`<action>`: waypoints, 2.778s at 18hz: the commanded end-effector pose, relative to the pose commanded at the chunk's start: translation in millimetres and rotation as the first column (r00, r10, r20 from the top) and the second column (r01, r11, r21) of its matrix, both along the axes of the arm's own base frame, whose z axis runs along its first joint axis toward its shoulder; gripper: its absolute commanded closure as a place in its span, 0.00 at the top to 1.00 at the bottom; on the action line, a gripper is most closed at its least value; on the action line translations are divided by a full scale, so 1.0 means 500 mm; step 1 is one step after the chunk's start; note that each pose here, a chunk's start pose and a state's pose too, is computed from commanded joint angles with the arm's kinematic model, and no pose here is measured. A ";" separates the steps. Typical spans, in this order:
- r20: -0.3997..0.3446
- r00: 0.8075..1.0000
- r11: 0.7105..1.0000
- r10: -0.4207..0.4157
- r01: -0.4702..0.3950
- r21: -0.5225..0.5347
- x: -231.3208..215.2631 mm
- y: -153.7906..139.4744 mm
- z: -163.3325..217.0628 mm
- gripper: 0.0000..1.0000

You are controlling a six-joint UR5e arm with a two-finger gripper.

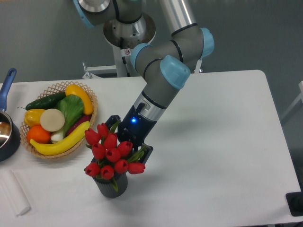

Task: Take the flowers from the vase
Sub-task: 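Lower the open gripper around the tulip stems just above the vase rim, then close the gripper on the tulip stems, then lift the gripped tulips upward out of the grey vase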

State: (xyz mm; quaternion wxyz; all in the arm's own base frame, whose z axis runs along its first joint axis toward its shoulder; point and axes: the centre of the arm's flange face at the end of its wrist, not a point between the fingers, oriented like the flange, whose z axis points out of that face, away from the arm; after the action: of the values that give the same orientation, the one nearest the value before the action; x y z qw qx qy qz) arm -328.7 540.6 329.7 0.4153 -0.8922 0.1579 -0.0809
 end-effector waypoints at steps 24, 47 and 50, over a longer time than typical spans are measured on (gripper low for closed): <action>0.004 1.000 1.000 0.002 -0.002 0.016 -0.007 0.013 0.013 0.44; 0.140 0.987 0.989 0.073 -0.090 0.115 -0.014 -0.038 0.128 0.30; 0.137 0.987 0.987 0.085 -0.102 0.124 -0.016 -0.048 0.149 0.30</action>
State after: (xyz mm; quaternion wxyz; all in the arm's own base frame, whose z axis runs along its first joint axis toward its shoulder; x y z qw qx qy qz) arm -336.9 516.8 404.3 0.4856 -0.8623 0.0929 -0.1093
